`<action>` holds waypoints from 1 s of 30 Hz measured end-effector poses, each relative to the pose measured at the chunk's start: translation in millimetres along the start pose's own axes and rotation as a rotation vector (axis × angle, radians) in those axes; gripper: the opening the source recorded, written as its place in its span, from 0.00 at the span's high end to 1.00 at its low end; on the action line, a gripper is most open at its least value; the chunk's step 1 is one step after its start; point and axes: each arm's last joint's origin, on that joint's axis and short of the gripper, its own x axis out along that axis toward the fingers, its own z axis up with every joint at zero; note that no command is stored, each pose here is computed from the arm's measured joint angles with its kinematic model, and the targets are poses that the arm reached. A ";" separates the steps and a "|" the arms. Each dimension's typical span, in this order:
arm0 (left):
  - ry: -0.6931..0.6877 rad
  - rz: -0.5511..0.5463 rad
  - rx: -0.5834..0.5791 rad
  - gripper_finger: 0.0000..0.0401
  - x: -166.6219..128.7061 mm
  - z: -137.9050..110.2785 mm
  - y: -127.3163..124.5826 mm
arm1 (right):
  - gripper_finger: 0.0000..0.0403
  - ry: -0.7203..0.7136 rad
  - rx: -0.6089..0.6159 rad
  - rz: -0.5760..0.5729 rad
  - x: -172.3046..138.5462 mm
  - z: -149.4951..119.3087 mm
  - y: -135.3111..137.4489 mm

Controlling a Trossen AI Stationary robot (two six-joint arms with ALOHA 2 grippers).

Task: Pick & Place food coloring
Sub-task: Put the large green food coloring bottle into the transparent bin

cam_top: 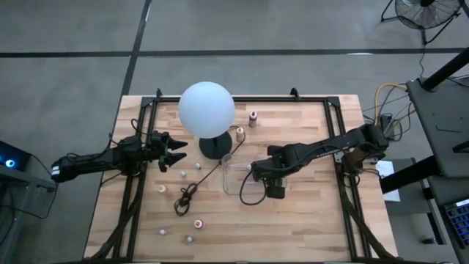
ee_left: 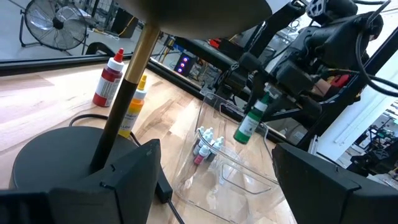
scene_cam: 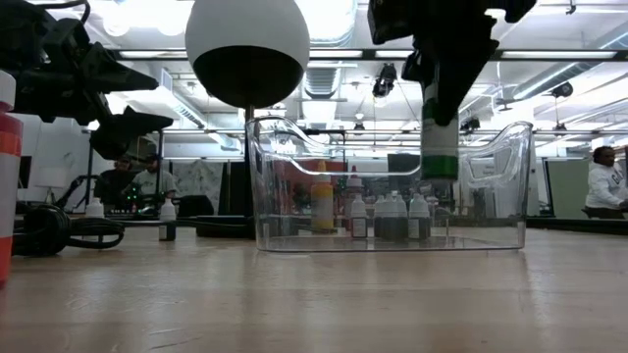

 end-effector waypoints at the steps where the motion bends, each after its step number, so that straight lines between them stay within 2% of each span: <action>1: -0.001 0.000 0.000 0.30 0.0 0.1 0.0 | 0.66 -0.001 0.001 0.005 2.7 0.5 1.1; 18: 0.000 0.000 0.000 0.30 0.0 0.0 0.0 | 0.66 0.085 -0.030 -0.026 38.5 7.8 6.9; 30: 0.000 0.000 0.000 0.30 0.0 0.0 0.0 | 0.64 0.093 -0.031 -0.029 45.4 9.2 8.0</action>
